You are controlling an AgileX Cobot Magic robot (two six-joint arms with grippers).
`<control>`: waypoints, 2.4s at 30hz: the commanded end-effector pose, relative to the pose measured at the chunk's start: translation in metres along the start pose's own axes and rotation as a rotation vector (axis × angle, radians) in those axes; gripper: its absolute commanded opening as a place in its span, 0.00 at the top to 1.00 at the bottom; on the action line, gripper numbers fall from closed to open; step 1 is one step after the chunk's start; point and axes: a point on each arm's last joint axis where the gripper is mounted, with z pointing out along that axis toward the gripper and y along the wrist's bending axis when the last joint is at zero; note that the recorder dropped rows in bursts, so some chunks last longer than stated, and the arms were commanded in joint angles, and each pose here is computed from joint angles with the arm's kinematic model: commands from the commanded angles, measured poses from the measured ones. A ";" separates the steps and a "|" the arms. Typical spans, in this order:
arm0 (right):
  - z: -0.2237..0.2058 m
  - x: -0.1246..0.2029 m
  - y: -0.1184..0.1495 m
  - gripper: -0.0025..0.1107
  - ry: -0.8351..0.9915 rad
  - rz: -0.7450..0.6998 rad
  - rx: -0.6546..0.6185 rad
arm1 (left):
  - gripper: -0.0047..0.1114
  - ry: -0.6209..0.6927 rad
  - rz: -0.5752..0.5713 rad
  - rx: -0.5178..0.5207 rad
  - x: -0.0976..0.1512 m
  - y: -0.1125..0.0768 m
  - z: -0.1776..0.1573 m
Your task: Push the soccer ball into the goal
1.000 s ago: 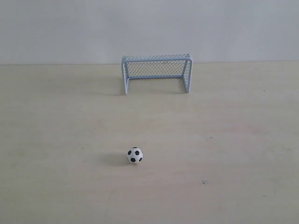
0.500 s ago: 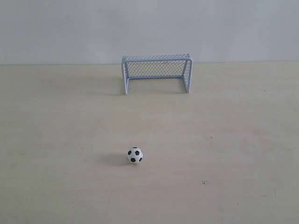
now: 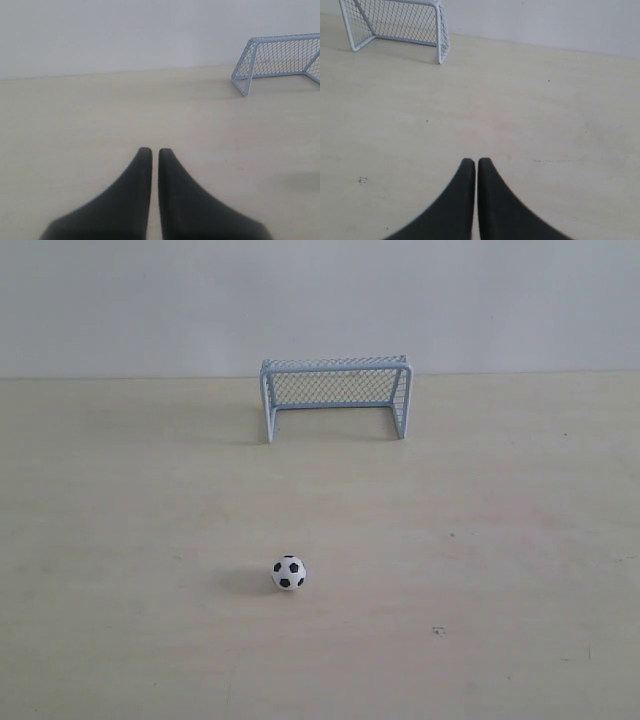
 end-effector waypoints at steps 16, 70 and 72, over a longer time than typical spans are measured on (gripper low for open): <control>-0.062 -0.106 -0.004 0.98 -0.367 0.191 -0.055 | 0.92 0.001 0.005 0.004 -0.001 0.000 0.000; 0.201 -0.154 0.158 0.98 0.583 -0.550 -0.848 | 0.92 0.001 0.005 0.004 -0.001 0.000 0.000; 0.206 -0.150 0.172 0.98 0.594 -0.563 -0.873 | 0.92 0.001 0.005 0.004 -0.001 0.000 0.000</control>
